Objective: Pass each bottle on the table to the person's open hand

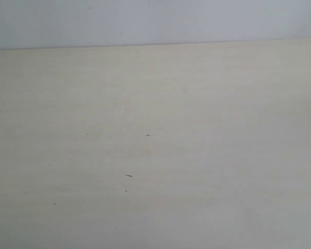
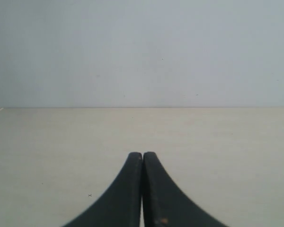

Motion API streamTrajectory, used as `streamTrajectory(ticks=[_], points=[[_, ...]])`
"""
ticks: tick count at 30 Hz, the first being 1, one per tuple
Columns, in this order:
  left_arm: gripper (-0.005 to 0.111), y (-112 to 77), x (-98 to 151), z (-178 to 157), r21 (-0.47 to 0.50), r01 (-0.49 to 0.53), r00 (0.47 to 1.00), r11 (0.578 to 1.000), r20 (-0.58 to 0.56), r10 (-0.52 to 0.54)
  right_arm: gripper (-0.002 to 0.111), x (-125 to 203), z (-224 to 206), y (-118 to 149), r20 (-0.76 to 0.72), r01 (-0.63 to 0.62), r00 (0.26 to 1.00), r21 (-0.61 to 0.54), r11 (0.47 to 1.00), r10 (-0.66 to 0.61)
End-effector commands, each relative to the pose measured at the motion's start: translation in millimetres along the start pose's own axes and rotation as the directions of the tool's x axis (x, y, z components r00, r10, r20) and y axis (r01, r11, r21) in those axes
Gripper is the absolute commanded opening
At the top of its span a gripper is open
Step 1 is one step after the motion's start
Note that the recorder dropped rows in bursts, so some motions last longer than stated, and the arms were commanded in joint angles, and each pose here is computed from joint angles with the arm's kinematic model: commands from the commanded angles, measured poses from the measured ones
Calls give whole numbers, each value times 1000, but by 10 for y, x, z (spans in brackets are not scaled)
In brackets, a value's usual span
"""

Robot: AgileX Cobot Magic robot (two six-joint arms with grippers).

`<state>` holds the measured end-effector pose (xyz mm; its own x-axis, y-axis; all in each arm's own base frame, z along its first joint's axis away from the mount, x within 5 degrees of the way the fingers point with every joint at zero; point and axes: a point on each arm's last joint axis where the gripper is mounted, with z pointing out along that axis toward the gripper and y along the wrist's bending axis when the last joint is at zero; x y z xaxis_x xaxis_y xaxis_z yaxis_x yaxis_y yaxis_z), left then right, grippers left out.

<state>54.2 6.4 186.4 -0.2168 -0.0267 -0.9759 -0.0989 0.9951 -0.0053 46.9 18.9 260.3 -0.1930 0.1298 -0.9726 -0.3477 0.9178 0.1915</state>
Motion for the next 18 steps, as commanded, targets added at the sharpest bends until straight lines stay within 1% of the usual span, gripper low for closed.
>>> streamTrajectory(ticks=[1,4,5,7,8,10,12,13,15,18], points=[[2,-1,7,0,-1,14,1000,1000,4,-14,0,9,-2,-5,4,11,1000,3,1000,-11],[2,-1,7,0,-1,10,1000,1000,4,-10,0,7,-2,-4,6,11,1000,2,1000,-11],[2,-1,7,0,-1,10,1000,1000,4,-10,0,-15,-2,-23,28,88,996,26,996,-89],[2,-1,7,0,-1,10,1000,1000,4,-10,0,-28,-4,-43,40,111,993,59,992,-113],[2,-1,7,0,-1,10,1000,1000,4,-10,0,-29,-6,-58,41,104,993,89,991,-108],[2,-1,7,0,-1,10,1000,1000,4,-10,0,-36,-13,-118,62,33,997,216,976,-47],[2,0,8,0,-1,10,1000,1000,2,-10,0,10,12,-183,130,-23,991,304,952,-18],[2,0,8,0,-1,10,1000,1000,2,-10,0,40,22,-209,177,-32,984,328,944,-28],[2,0,8,0,-1,10,1000,1000,2,-10,0,205,57,-272,216,-37,975,362,932,-45],[2,0,8,0,-1,10,1000,1000,2,-10,0,431,92,-316,245,-33,968,356,934,-60]])
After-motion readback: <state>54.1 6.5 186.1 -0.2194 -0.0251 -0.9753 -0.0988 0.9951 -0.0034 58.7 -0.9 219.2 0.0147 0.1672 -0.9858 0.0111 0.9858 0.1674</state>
